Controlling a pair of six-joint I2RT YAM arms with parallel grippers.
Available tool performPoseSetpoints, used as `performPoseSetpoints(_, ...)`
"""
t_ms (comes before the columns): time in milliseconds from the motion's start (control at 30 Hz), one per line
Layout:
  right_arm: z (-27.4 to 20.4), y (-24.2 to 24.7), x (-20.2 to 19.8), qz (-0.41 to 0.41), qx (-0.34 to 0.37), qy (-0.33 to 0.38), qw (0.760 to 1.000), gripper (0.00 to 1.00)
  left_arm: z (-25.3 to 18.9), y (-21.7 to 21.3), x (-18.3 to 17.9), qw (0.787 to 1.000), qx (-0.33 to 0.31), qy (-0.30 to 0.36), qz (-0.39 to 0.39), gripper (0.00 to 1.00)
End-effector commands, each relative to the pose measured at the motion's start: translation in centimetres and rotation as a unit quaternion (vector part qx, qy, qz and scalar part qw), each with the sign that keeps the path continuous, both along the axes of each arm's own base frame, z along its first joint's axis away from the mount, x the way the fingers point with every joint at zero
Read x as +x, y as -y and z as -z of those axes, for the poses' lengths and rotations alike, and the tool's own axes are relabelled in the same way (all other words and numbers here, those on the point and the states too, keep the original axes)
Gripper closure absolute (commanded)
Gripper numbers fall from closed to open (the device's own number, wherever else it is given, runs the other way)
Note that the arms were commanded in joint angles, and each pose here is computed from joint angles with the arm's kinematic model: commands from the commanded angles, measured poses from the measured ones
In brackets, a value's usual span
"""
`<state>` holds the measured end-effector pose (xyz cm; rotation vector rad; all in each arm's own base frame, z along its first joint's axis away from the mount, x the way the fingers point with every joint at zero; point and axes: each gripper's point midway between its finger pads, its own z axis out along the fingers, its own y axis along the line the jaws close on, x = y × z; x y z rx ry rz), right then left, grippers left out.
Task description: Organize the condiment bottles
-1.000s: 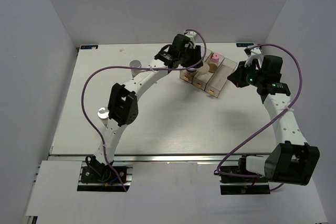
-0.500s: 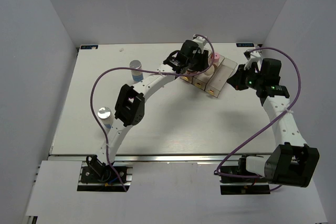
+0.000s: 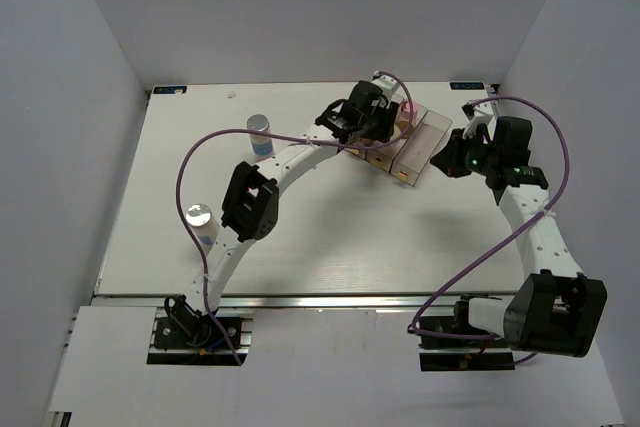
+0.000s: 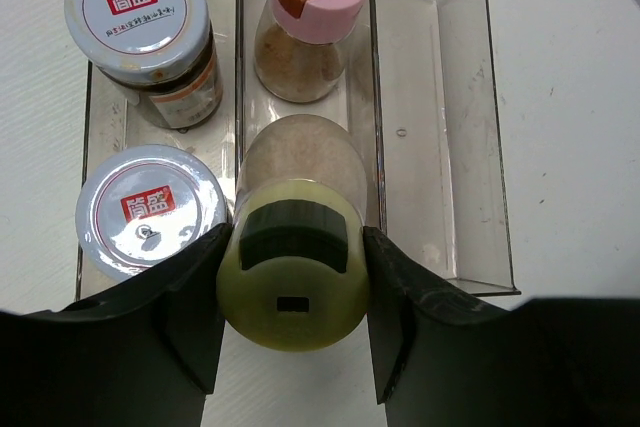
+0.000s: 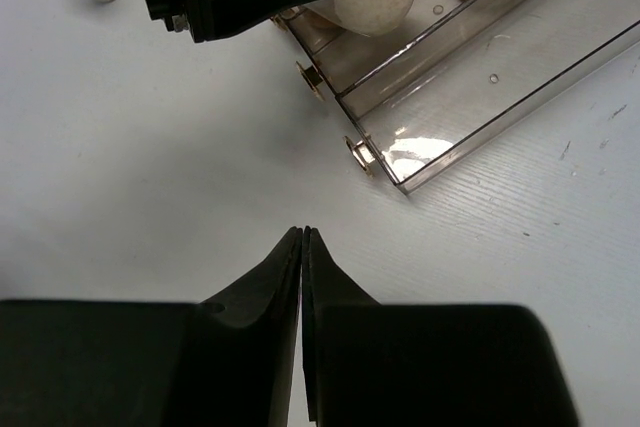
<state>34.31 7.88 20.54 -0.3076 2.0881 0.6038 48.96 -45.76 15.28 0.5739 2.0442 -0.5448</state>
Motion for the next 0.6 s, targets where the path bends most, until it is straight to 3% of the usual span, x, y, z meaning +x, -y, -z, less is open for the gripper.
performPoseSetpoints(0,-1.1,0.1,0.3,0.004,0.004,0.023,1.0,0.92,-2.3,0.8,0.0,1.0,-0.007,0.027,0.005,0.84)
performPoseSetpoints(233,-0.9,0.2,0.1,0.007,0.001,0.024,1.0,0.9,-1.1,1.3,-0.8,1.0,0.003,0.016,0.013,0.77)
performPoseSetpoints(433,-0.6,0.2,0.0,0.007,0.003,0.021,1.0,0.88,-0.6,1.5,-1.1,1.0,0.008,0.013,0.014,0.55)
performPoseSetpoints(567,-0.7,0.2,-0.1,0.007,0.002,0.022,1.0,0.87,-0.9,1.6,-1.3,1.0,0.01,0.017,0.012,0.34)
